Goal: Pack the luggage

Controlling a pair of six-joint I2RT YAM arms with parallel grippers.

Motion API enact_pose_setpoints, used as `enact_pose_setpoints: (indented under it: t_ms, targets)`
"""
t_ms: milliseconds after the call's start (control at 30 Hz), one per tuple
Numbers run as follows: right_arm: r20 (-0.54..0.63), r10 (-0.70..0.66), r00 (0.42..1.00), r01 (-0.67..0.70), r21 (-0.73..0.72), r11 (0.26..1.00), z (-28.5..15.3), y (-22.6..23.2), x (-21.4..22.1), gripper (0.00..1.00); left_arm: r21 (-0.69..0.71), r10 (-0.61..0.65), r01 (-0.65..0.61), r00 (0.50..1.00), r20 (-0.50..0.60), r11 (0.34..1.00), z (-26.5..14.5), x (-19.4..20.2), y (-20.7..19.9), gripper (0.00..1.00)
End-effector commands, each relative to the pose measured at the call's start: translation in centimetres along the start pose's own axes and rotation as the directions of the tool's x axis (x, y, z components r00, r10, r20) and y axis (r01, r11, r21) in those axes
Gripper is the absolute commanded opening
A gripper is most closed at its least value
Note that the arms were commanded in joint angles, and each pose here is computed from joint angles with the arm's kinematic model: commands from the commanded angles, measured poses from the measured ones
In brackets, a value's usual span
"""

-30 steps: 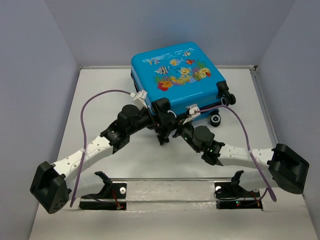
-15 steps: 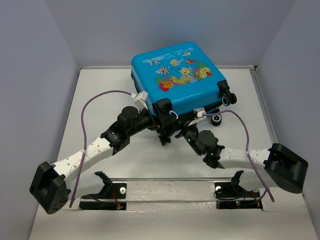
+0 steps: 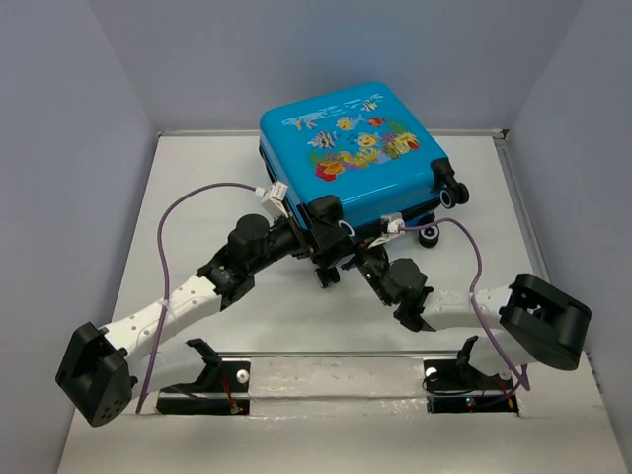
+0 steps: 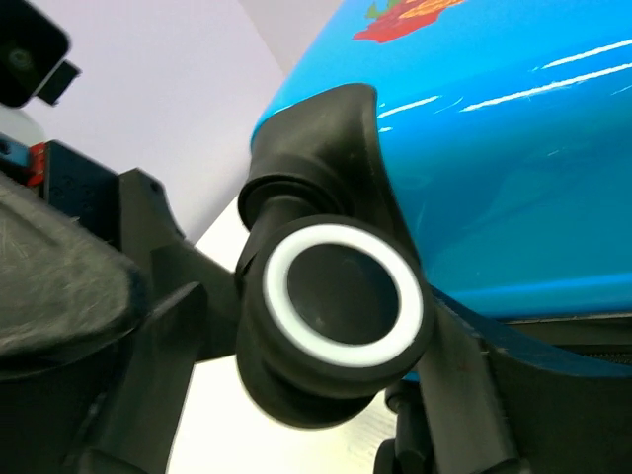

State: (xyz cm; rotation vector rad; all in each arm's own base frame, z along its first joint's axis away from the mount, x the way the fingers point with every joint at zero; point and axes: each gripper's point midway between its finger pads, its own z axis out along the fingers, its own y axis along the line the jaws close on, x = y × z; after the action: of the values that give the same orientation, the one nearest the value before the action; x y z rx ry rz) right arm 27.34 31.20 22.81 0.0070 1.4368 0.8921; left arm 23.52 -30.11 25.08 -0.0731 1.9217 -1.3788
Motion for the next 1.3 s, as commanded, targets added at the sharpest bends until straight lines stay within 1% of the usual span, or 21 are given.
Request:
enact_pose_setpoints:
  t_ms: [0, 33, 133, 167, 233, 267, 300, 400, 467, 533, 567, 600, 667, 733, 800, 867, 900, 967, 1067, 1100, 1267]
  targets:
    - [0.325, 0.16, 0.932, -0.145, -0.07, 0.987, 2.0, 2.7, -9.3, 0.78, 0.284, 0.07, -0.106, 0.989, 0.133, 0.953, -2.0, -3.0, -7.8, 0.95]
    - [0.326, 0.159, 0.932, -0.144, -0.068, 0.987, 2.3, 2.7, -9.2, 0.76, 0.283, 0.07, -0.106, 0.989, 0.132, 0.953, -2.0, -3.0, -7.7, 0.95]
    - [0.343, 0.167, 0.924, -0.153, -0.068, 0.986, 2.2, 2.4, -9.2, 0.59, 0.288, 0.074, -0.111, 0.988, 0.135, 0.951, -2.3, -3.0, -7.9, 0.97]
    - [0.357, 0.175, 0.918, -0.159, -0.074, 0.984, 2.1, 2.4, -9.3, 0.51, 0.284, 0.076, -0.113, 0.988, 0.137, 0.952, -2.3, -3.0, -7.8, 0.97]
    - [0.356, 0.177, 0.917, -0.162, -0.073, 0.984, 1.9, 2.2, -9.1, 0.46, 0.267, 0.082, -0.119, 0.986, 0.145, 0.956, -2.4, -3.1, -7.4, 0.98]
    - [0.351, 0.173, 0.921, -0.159, -0.067, 0.985, 1.9, 2.0, -8.9, 0.39, 0.262, 0.085, -0.123, 0.985, 0.152, 0.957, -2.6, -3.2, -7.4, 0.98]
    - [0.345, 0.169, 0.923, -0.156, -0.063, 0.986, 1.9, 2.0, -8.7, 0.34, 0.241, 0.094, -0.132, 0.982, 0.163, 0.961, -2.7, -3.3, -7.0, 0.98]
    - [0.316, 0.144, 0.938, -0.139, -0.037, 0.99, 2.1, 1.7, -8.1, 0.27, 0.166, 0.117, -0.145, 0.979, 0.166, 0.975, -3.0, -3.2, -5.4, 0.98]
    - [0.291, 0.124, 0.949, -0.121, -0.031, 0.992, 2.2, 1.8, -7.8, 0.23, 0.116, 0.13, -0.157, 0.968, 0.216, 0.981, -3.9, -4.1, -4.8, 0.98]
    - [0.263, 0.08, 0.961, -0.077, -0.023, 0.997, 2.4, 2.0, -7.5, 0.22, 0.032, 0.157, -0.171, 0.955, 0.253, 0.985, -4.9, -4.6, -3.2, 0.94]
    - [0.222, 0.04, 0.974, -0.041, 0.002, 0.999, 2.6, 1.6, -6.6, 0.17, -0.008, 0.172, -0.176, 0.95, 0.26, 0.984, -5.3, -4.5, -2.1, 0.92]
    - [0.204, 0.016, 0.979, -0.02, 0.016, 1.0, 2.8, 1.5, -6.4, 0.15, -0.049, 0.178, -0.171, 0.945, 0.273, 0.984, -5.7, -4.7, -1.2, 0.86]
    - [0.168, -0.043, 0.985, 0.039, 0.029, 0.999, 3.2, 1.6, -6.1, 0.14, -0.138, 0.188, -0.154, 0.94, 0.283, 0.978, -6.7, -4.2, 1.5, 0.76]
    - [0.142, -0.094, 0.985, 0.09, 0.037, 0.995, 3.9, 2.0, -6.2, 0.14, -0.172, 0.183, -0.139, 0.945, 0.273, 0.975, -7.1, -3.2, 3.3, 0.69]
    - [0.071, -0.173, 0.982, 0.169, 0.059, 0.984, 4.2, 1.5, -5.0, 0.12, -0.191, 0.183, -0.137, 0.952, 0.245, 0.972, -7.0, -1.6, 5.4, 0.6]
    - [0.04, -0.212, 0.976, 0.21, 0.064, 0.976, 4.3, 1.4, -4.7, 0.11, -0.228, 0.19, -0.141, 0.96, 0.207, 0.963, -6.7, -0.1, 7.8, 0.58]
    - [0.03, -0.235, 0.972, 0.232, 0.071, 0.97, 4.4, 1.3, -4.7, 0.11, -0.225, 0.197, -0.149, 0.958, 0.21, 0.963, -6.5, 0.0, 8.0, 0.55]
    - [0.006, -0.278, 0.961, 0.276, 0.081, 0.958, 4.4, 1.0, -4.6, 0.11, -0.255, 0.222, -0.173, 0.959, 0.176, 0.951, -6.0, 0.9, 9.5, 0.55]
    - [-0.023, -0.32, 0.947, 0.321, 0.084, 0.943, 4.6, 0.9, -4.5, 0.11, -0.256, 0.255, -0.21, 0.954, 0.156, 0.944, -4.9, 1.0, 9.9, 0.55]
    - [-0.023, -0.324, 0.946, 0.325, 0.083, 0.942, 4.6, 0.9, -4.6, 0.1, -0.245, 0.267, -0.222, 0.95, 0.165, 0.944, -4.5, 0.7, 9.5, 0.55]
    - [-0.016, -0.314, 0.949, 0.315, 0.063, 0.947, 4.5, 1.4, -4.9, 0.1, -0.311, 0.322, -0.258, 0.93, 0.177, 0.915, -3.2, -0.6, 10.3, 0.56]
